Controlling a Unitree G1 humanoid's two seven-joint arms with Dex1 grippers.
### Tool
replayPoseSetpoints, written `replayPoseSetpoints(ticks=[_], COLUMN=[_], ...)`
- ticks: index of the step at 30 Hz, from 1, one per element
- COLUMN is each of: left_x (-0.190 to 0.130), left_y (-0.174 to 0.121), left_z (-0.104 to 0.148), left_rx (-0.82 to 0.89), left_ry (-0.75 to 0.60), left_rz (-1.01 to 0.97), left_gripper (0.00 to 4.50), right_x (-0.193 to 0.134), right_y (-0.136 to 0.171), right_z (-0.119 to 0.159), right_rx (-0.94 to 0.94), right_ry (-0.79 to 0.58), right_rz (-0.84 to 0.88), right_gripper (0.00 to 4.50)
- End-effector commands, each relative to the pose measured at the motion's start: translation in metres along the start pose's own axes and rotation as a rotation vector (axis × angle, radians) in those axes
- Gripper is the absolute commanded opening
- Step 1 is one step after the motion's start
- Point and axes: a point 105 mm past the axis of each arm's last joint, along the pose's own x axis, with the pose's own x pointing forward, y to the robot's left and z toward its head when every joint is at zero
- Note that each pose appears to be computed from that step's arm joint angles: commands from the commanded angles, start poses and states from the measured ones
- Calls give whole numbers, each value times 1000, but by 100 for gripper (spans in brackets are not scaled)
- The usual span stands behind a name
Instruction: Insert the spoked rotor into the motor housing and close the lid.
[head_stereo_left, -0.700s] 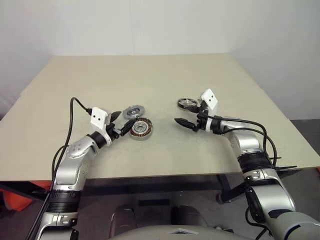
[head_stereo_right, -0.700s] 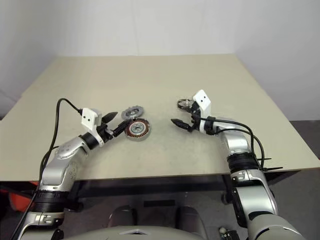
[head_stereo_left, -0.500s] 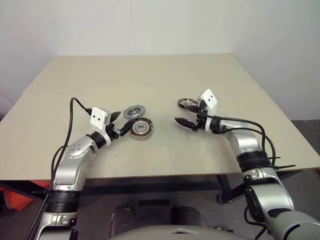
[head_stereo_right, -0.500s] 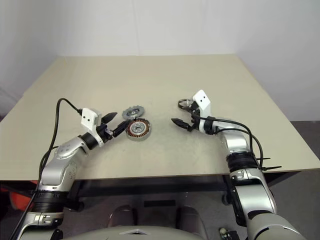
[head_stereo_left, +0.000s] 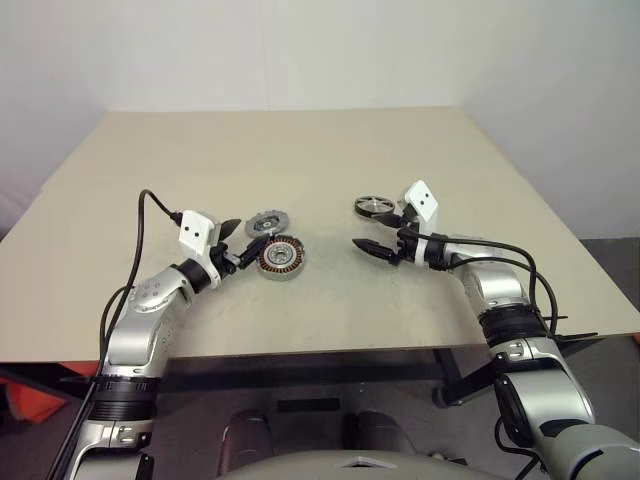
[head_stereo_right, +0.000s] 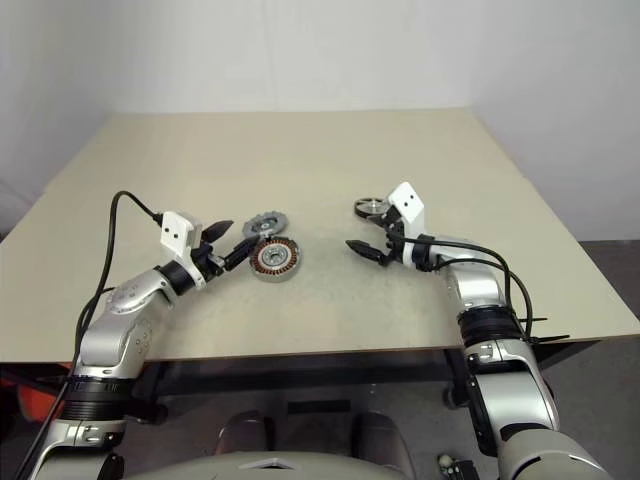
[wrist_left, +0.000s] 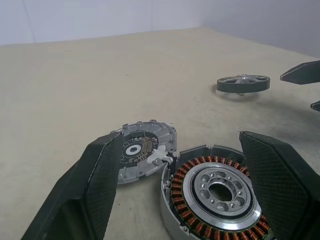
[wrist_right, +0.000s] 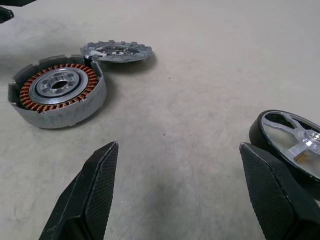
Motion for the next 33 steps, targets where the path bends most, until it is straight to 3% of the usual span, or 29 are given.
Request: replayPoseSetpoints(ticks=[1,19,26,33], left_x=[0,-4,6,11], left_y=[1,-1,-16,-27], left_z=[17,12,8,0], left_rx=[30,99,170,295], left_ry=[-48,24,74,162], left_rz=[-7,-76,-188,-339], left_gripper=[391,391,391,391], right_x=[2,-9,-18,-18], right_y=[0,3,3,7], right_z=[18,18,5,7], right_rx=[-65,-118,-148,-152], right_ry=[-37,8,90,81], right_rz=[7,59,80,84], right_gripper=[437,437,437,437])
